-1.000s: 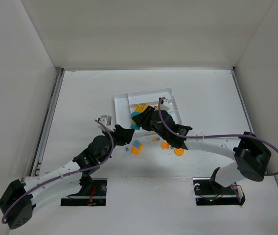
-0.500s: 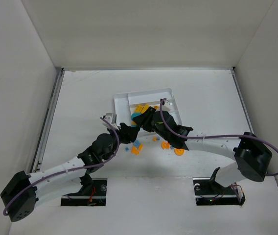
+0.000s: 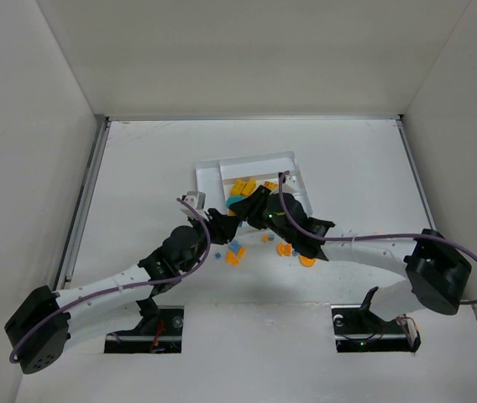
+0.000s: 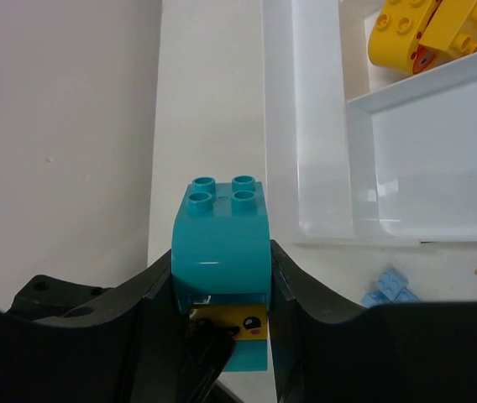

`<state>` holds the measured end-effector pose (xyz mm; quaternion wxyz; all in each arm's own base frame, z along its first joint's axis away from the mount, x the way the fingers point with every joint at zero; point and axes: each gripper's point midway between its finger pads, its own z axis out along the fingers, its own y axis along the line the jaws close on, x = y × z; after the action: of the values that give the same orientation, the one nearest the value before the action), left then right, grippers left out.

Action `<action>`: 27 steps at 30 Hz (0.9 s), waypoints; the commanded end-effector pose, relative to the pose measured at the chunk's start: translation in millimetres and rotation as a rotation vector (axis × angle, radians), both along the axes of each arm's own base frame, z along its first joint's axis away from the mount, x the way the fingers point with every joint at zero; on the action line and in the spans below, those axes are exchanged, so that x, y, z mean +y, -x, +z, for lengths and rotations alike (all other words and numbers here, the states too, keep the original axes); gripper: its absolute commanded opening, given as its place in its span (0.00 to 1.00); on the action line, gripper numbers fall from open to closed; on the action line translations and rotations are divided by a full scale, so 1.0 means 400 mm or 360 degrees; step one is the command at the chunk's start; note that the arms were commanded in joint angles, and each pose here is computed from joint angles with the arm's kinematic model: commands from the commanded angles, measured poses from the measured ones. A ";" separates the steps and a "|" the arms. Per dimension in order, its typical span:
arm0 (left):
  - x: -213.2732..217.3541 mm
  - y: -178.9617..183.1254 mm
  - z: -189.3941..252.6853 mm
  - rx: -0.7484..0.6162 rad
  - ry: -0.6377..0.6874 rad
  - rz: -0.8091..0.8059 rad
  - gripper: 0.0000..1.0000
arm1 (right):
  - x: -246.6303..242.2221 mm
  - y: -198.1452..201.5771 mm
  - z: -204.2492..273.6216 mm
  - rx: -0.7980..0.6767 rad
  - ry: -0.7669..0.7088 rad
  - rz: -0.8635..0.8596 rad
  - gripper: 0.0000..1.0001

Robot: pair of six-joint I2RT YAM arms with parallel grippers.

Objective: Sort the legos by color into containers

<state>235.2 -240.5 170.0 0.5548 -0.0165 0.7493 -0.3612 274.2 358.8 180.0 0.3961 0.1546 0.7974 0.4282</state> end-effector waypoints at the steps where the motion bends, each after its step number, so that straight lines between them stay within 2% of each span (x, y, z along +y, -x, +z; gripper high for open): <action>1: -0.011 -0.010 0.083 -0.0109 0.0100 -0.0004 0.33 | -0.018 -0.020 0.089 -0.0091 -0.0163 -0.0034 0.22; 11: -0.035 -0.001 0.085 -0.0098 0.0094 -0.0065 0.45 | -0.041 -0.020 0.101 -0.0107 -0.0179 -0.0040 0.22; 19: -0.050 0.011 0.082 -0.0091 0.0090 -0.0112 0.45 | -0.047 -0.027 0.103 -0.0113 -0.0176 -0.0053 0.22; 27: -0.061 0.013 0.092 -0.0094 0.0094 -0.0141 0.31 | -0.056 -0.028 0.103 -0.0118 -0.0173 -0.0064 0.22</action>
<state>228.9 -256.4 176.6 0.5433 0.0078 0.7475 -0.3820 280.6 339.4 193.8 0.4020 0.1669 0.7855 0.4400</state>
